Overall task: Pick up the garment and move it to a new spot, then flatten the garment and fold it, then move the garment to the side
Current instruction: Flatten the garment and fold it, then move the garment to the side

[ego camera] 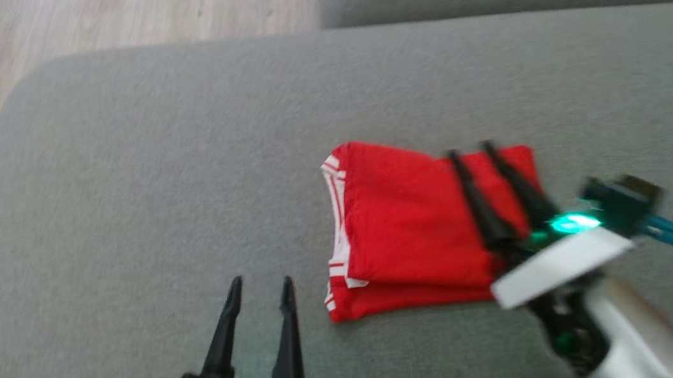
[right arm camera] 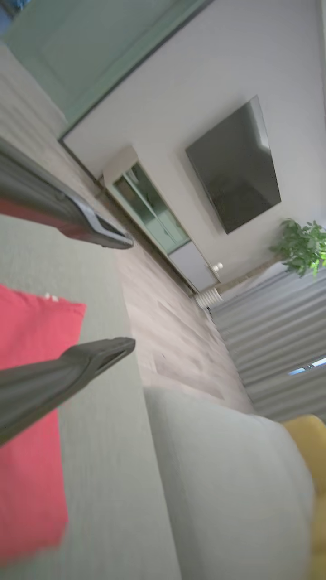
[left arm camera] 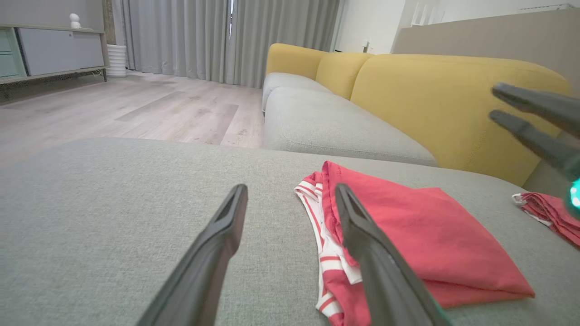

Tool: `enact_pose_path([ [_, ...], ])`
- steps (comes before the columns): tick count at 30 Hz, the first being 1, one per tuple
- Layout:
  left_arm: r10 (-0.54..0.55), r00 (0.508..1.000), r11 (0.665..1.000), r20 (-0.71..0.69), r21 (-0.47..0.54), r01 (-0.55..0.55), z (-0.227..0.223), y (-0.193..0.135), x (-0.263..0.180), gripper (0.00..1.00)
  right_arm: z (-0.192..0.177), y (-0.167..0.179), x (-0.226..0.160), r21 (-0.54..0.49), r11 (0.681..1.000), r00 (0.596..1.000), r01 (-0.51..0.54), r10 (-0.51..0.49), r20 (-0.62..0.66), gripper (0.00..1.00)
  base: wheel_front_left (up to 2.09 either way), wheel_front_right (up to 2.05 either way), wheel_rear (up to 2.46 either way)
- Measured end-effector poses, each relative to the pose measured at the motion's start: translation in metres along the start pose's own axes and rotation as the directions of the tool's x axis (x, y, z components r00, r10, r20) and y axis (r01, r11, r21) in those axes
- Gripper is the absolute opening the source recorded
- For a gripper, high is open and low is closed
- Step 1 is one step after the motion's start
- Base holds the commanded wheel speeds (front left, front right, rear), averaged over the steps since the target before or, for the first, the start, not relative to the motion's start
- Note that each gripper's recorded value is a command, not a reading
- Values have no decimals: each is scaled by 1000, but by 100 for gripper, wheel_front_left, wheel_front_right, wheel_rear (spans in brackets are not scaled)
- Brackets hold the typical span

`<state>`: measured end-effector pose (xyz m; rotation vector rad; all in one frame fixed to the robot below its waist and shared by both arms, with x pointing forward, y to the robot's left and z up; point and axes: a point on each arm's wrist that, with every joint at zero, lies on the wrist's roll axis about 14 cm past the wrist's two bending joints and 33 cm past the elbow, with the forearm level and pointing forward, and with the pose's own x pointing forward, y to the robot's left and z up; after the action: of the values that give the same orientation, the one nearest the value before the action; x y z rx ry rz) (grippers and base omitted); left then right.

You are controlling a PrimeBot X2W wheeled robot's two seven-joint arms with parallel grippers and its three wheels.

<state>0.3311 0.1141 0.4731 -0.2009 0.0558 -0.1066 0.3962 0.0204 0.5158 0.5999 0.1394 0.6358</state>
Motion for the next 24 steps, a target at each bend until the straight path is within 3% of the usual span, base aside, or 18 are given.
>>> enact_pose_path([
  [4, 3, 1000, 1000, 7, -5, -3, 1, -1, -9, 100, 30, -48, -50, -270, 955, 991, 126, -106, 87, 100, 0, 0, 0],
  [9, 8, 1000, 1000, 22, -27, -7, 5, -2, -14, 100, 34, -81, -97, -433, 868, 970, 245, -218, 110, 100, 0, 0, 0],
  [17, 26, 999, 1000, 36, -8, -25, 7, 3, -21, 100, 27, -100, -146, -523, 770, 927, 365, -351, 131, 100, 0, 0, 0],
  [24, 35, 999, 999, 12, -1, -35, -2, 5, -33, 100, 12, -96, -158, -504, 768, 913, 395, -388, 125, 100, 0, 0, 0],
])
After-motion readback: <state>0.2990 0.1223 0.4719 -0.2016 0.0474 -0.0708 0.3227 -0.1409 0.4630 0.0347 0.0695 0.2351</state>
